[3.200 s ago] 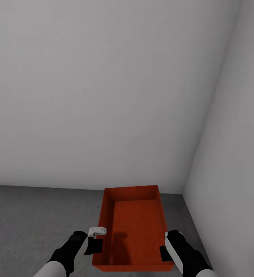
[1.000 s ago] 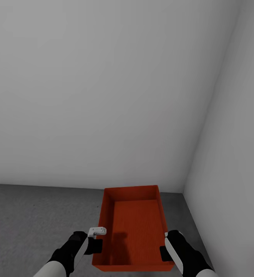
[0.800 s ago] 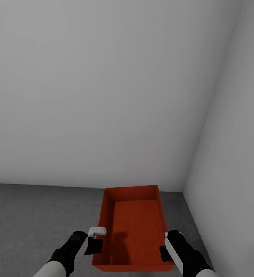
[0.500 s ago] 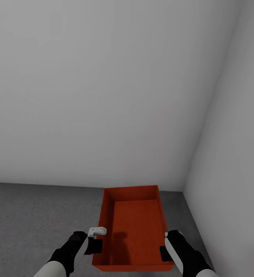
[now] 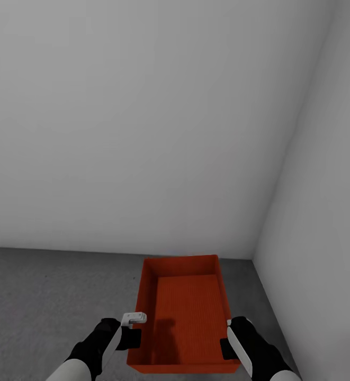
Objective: Move the two storage containers from the living room to the garage. In the garage, place one container on the floor and stack the other container on top of it (either order is fine).
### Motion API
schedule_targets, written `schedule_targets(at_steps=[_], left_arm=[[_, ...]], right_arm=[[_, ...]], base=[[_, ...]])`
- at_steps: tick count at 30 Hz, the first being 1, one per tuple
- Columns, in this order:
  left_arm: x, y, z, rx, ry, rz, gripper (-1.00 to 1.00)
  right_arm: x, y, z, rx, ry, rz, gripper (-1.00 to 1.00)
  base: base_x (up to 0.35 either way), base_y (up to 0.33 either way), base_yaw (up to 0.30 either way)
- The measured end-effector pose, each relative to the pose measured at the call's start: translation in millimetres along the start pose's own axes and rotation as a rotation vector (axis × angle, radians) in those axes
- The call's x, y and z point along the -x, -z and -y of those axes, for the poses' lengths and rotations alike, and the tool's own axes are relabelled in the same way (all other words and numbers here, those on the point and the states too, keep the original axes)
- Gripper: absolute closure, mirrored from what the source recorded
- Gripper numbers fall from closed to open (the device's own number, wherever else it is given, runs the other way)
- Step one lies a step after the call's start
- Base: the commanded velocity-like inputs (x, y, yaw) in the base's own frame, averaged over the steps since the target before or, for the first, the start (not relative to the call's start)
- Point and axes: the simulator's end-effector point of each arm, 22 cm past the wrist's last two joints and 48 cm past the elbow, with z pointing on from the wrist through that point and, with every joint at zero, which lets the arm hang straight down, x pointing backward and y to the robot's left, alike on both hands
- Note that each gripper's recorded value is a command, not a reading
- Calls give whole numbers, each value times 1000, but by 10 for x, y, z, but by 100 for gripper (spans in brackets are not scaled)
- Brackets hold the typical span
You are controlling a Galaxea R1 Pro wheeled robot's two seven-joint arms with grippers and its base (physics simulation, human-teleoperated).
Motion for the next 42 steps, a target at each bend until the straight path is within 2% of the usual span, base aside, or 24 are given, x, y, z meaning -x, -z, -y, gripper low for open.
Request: schedule_targets(at_steps=[42], left_arm=[[-507, -895, -181, 1, 12, -62, 100]], right_arm=[[-356, -949, -126, 4, 7, -63, 100]], base=[[0, 0, 0]])
